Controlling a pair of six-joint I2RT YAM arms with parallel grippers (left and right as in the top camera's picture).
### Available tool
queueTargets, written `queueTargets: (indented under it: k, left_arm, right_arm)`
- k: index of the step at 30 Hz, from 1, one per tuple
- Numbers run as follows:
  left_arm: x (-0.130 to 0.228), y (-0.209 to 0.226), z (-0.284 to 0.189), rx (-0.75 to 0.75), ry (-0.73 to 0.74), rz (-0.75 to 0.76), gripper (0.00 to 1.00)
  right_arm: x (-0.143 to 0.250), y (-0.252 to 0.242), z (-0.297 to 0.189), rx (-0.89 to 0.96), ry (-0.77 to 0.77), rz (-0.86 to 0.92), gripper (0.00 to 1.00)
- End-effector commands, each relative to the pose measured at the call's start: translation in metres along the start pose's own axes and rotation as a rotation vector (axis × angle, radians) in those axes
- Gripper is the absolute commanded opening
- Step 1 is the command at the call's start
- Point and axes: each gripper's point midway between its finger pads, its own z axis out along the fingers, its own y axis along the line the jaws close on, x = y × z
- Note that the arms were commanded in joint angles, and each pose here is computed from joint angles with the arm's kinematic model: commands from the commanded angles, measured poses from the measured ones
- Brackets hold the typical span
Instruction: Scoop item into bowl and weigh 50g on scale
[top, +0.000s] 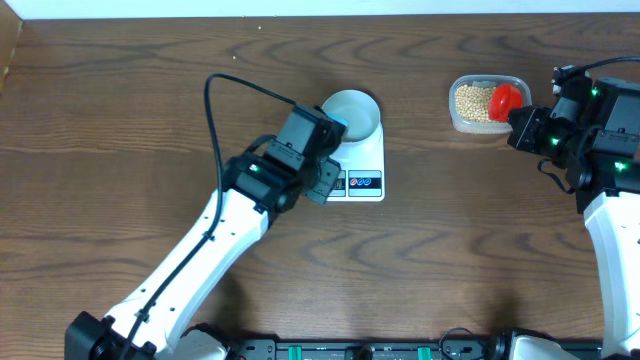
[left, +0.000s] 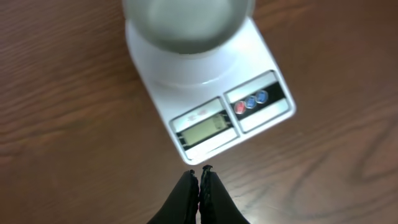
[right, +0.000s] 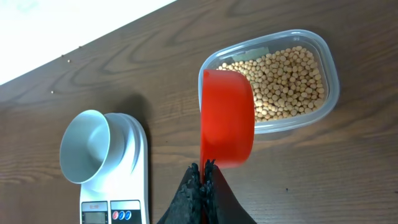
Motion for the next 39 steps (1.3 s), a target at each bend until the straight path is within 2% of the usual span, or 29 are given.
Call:
queueTargets:
  k: [1,31,39]
  left_arm:
    - [0.001,0.019,-0.001,-0.031,0.002,-0.058,0.07]
    - [0.006,0.020,-0.001,-0.004,0.022,-0.069,0.07]
    - [0.007,0.009,-0.001,0.065,0.028,-0.041,0.08]
  right_arm:
    - [-0.012,0.004,-0.009,-0.001,-0.038,-0.030,0.01]
    - [-0.012,0.002,-0.010,0.010,-0.041,-0.030,0.01]
    - [-0.012,0.002,-0.010,0.010,-0.041,-0.030,0.01]
